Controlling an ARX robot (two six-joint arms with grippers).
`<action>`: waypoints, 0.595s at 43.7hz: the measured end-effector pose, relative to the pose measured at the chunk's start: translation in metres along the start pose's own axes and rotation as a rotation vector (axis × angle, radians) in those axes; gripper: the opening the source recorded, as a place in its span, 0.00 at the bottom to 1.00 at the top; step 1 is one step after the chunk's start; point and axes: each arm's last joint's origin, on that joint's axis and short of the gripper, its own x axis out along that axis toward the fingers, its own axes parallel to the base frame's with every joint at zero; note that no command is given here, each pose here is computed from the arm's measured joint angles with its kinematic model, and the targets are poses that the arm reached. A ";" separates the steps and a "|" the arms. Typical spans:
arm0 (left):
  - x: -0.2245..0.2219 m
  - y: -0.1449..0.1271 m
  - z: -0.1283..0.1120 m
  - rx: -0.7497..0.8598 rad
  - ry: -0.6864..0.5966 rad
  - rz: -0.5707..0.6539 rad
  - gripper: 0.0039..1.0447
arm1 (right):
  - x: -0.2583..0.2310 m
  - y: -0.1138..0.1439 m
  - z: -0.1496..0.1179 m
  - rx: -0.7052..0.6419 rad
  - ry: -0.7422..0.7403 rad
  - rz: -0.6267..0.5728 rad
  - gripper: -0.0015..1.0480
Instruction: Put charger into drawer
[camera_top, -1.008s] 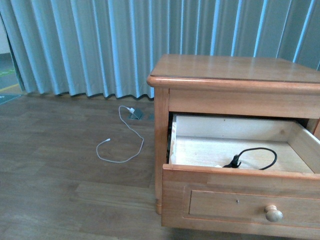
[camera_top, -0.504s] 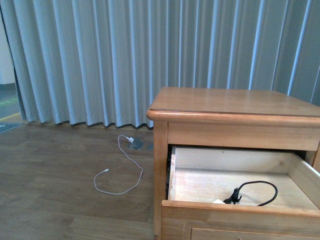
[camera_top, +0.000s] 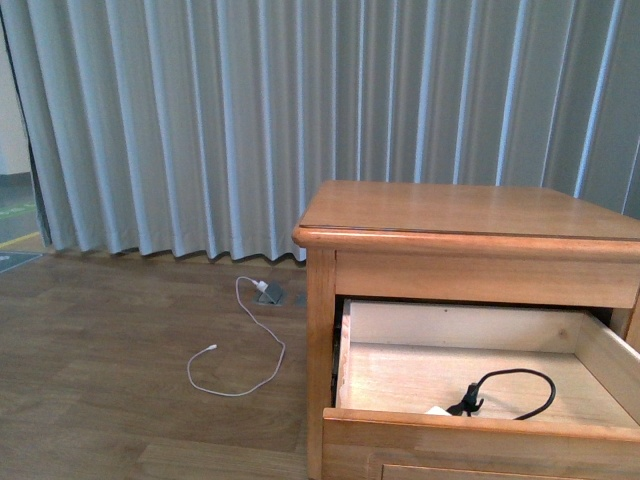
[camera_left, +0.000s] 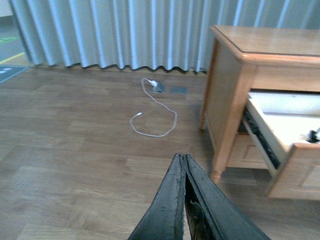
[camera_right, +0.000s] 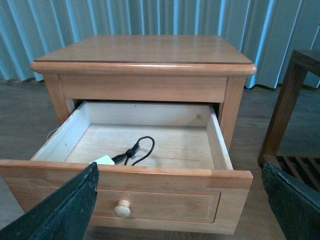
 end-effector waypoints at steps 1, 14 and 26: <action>0.000 0.002 -0.002 0.000 0.000 0.023 0.04 | 0.000 0.000 0.000 0.000 0.000 0.000 0.92; 0.000 0.004 -0.014 0.000 0.000 0.029 0.04 | 0.000 0.000 0.000 0.000 0.000 0.000 0.92; 0.000 0.004 -0.022 0.000 -0.002 0.029 0.04 | 0.000 0.000 0.000 0.000 0.000 0.000 0.92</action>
